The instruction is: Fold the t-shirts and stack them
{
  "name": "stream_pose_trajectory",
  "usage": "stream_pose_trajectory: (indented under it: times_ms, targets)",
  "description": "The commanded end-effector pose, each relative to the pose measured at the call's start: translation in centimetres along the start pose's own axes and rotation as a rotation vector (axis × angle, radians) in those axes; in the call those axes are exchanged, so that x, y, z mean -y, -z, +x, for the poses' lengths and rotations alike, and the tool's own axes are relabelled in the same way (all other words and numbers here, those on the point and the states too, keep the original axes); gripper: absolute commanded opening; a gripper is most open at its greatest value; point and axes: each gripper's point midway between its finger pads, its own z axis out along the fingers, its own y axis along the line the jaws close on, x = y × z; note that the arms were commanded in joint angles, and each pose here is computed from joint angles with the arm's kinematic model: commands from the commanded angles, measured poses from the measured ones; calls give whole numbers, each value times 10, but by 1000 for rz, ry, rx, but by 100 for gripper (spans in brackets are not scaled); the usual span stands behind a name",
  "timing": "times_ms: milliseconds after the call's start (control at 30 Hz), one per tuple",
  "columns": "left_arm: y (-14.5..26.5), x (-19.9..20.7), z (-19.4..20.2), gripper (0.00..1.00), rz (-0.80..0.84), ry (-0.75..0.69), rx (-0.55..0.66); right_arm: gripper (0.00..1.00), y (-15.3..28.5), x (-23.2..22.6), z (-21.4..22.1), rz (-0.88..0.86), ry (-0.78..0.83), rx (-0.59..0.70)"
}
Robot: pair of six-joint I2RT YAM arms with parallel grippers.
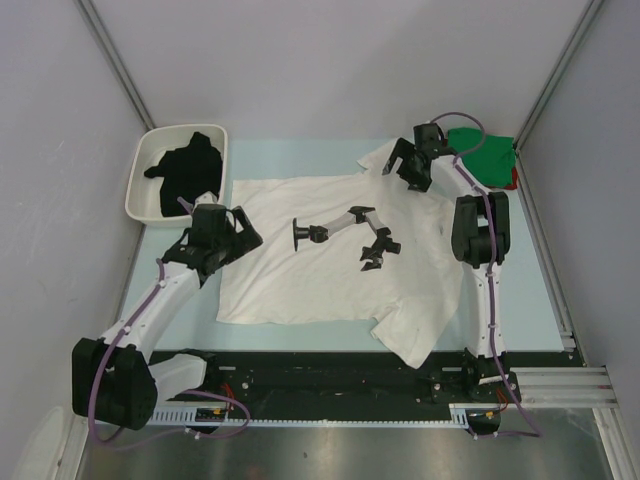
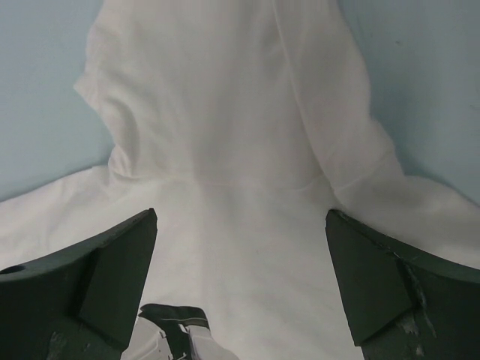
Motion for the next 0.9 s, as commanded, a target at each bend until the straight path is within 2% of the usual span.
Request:
stream_pose_trajectory:
  times_ms: [0, 533, 867]
  targets:
    - [-4, 0, -5, 100, 2, -3, 23, 100, 2, 3, -20, 8, 7, 38]
    - [-4, 0, -5, 100, 1, -3, 23, 100, 1, 20, -38, 36, -6, 65]
    - [-3, -4, -6, 100, -15, -10, 30, 100, -13, 48, -70, 127, -38, 170]
